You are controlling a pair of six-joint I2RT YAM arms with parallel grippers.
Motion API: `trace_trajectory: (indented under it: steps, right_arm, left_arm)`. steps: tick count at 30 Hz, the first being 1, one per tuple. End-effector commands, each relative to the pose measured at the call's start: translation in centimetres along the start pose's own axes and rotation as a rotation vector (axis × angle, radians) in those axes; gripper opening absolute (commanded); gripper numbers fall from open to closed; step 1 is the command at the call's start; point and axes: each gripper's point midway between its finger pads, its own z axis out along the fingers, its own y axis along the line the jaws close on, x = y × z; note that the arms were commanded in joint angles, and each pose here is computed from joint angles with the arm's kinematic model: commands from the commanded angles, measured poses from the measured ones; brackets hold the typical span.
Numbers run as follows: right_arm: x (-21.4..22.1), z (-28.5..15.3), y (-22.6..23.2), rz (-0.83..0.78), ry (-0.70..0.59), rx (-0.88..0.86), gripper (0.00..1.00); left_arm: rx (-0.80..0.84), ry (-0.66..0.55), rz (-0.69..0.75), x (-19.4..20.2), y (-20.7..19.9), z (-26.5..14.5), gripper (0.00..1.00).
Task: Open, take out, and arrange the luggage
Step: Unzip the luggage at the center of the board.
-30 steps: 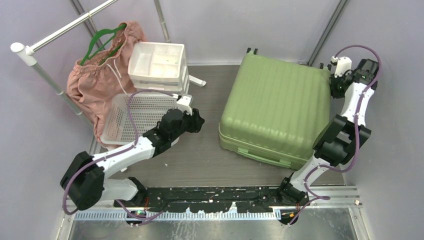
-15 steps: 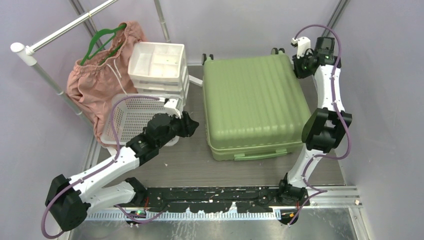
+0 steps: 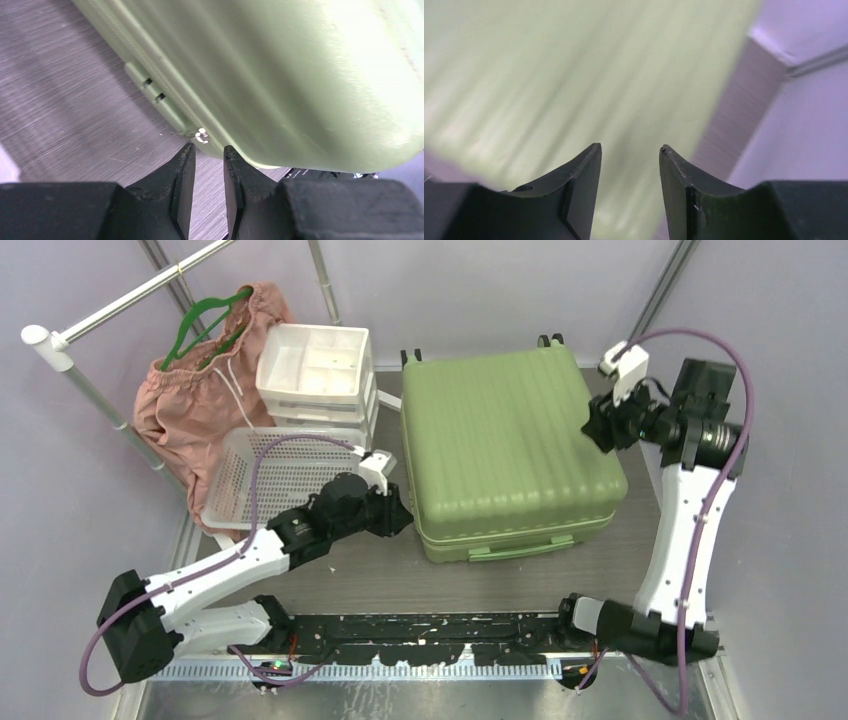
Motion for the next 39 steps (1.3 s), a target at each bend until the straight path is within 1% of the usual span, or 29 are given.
trace_trajectory:
  steps: [1, 5, 9, 14, 16, 23, 25, 27, 29, 32, 35, 39]
  right_arm:
    - [3.4, -1.2, 8.9, 0.057, 0.018, -0.32, 0.52]
    - [5.2, -3.0, 12.2, 0.063, 0.038, -0.374, 0.52]
    - [5.4, -4.3, 14.1, 0.062, 0.033, -0.415, 0.52]
    - [4.9, -5.1, 14.6, 0.055, 0.026, -0.431, 0.53]
    - [4.8, -5.4, 14.9, 0.052, 0.025, -0.441, 0.53]
    - [5.5, -5.7, 15.2, 0.042, 0.053, -0.44, 0.54]
    - [5.8, -5.8, 15.1, 0.04, 0.066, -0.435, 0.54]
    - [6.1, -6.1, 15.3, 0.029, 0.077, -0.439, 0.55]
    - [6.4, -6.5, 15.7, 0.014, 0.087, -0.442, 0.56]
    - [6.9, -6.8, 16.2, -0.003, 0.095, -0.464, 0.58]
    - [7.2, -6.6, 17.0, -0.016, 0.081, -0.515, 0.6]
    - [7.5, -6.1, 17.8, -0.02, 0.073, -0.574, 0.61]
  left_arm:
    - [0.073, -0.077, 0.046, -3.1, -3.2, 0.4, 0.28]
    - [0.14, -0.098, 0.058, -3.9, -5.7, 1.7, 0.28]
    - [0.187, -0.131, 0.06, -5.1, -7.9, 3.6, 0.28]
    - [0.274, -0.154, 0.059, -6.6, -11.4, 6.3, 0.28]
    - [0.294, -0.146, 0.066, -6.7, -12.8, 7.8, 0.28]
    - [0.393, -0.169, 0.085, -8.0, -18.2, 11.2, 0.29]
    - [0.408, -0.177, 0.089, -8.2, -19.2, 11.9, 0.3]
    - [0.405, -0.191, 0.093, -8.4, -19.3, 12.0, 0.32]
    - [0.393, -0.211, 0.105, -8.1, -18.5, 11.2, 0.35]
    - [0.395, -0.253, 0.122, -7.0, -16.7, 8.7, 0.39]
    - [0.432, -0.267, 0.159, -3.9, -14.9, 6.1, 0.45]
    - [0.468, -0.216, 0.289, 0.9, -14.5, 5.7, 0.56]
